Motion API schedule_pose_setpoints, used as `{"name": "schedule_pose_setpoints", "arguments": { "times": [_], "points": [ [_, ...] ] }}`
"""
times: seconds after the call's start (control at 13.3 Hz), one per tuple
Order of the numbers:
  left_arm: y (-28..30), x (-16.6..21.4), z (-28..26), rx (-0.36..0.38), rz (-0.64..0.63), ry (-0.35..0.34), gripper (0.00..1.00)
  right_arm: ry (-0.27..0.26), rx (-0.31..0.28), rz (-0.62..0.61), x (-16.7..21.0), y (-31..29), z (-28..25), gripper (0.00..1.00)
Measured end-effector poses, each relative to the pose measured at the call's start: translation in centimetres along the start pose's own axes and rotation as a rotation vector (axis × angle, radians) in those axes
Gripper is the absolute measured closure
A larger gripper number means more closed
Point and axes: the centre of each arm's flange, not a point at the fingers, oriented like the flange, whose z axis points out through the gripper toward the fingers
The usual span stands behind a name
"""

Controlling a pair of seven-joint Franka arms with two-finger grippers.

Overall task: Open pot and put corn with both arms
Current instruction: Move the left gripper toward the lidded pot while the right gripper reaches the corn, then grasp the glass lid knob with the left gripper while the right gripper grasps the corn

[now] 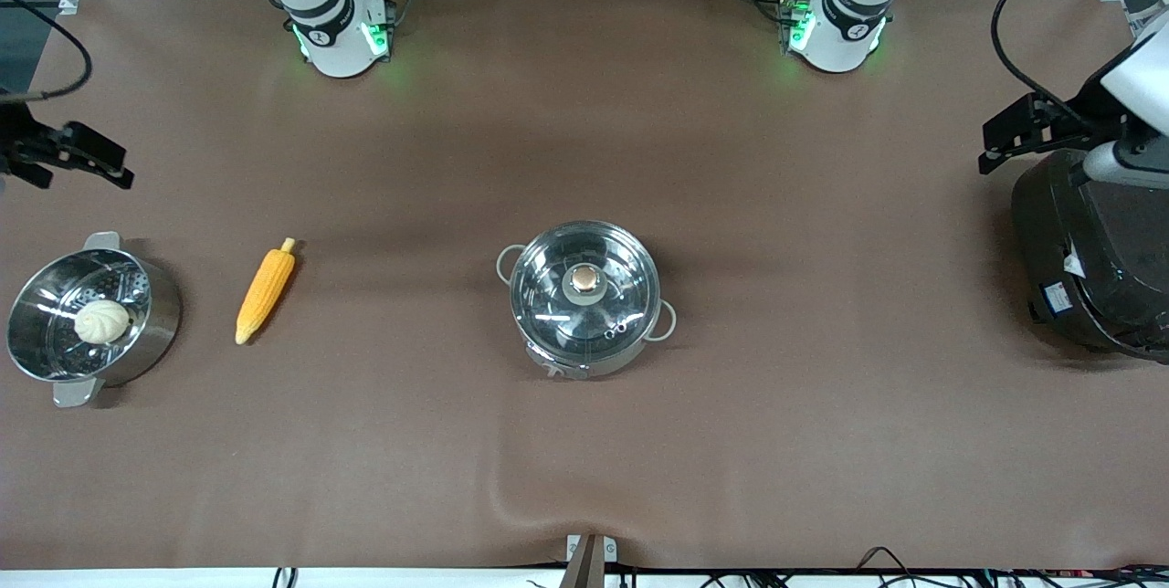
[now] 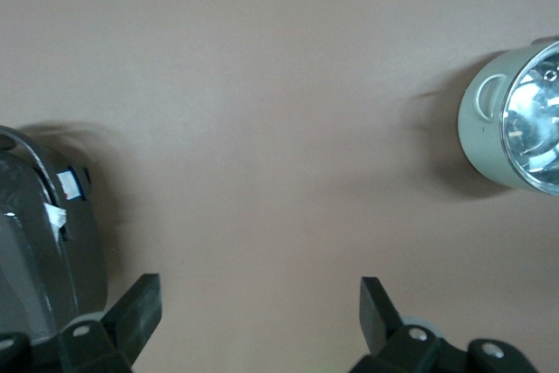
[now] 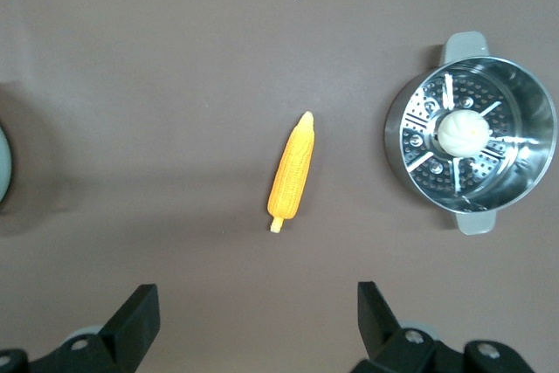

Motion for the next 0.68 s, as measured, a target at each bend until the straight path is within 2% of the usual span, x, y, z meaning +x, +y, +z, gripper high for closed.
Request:
{"name": "schedule_pose_setpoints", "arguments": {
  "times": [0.23,0.45,0.53,0.68],
  "points": [
    [1.4,2.2,3.9,-0.009,0.028,-0.047,0.00,0.005,-0.001,-0.002,0.6,-0.1,5.7,0.00],
    [6.4,5.3,8.5,-0.021,0.034,-0.031,0.00,0.056,-0.003,-0.004,0.9,-0.2,12.1,0.00],
    [9.0,6.1,10.2,-0.024,0.025,-0.031,0.00,0.051,-0.004,-0.004,0.6,-0.2,14.6,0.00],
    [15.3,7.0,13.6,-0.030,0.011,-0.026,0.00,0.001,-0.003,0.000,0.1,-0.1,19.2,0.00]
  ]
}}
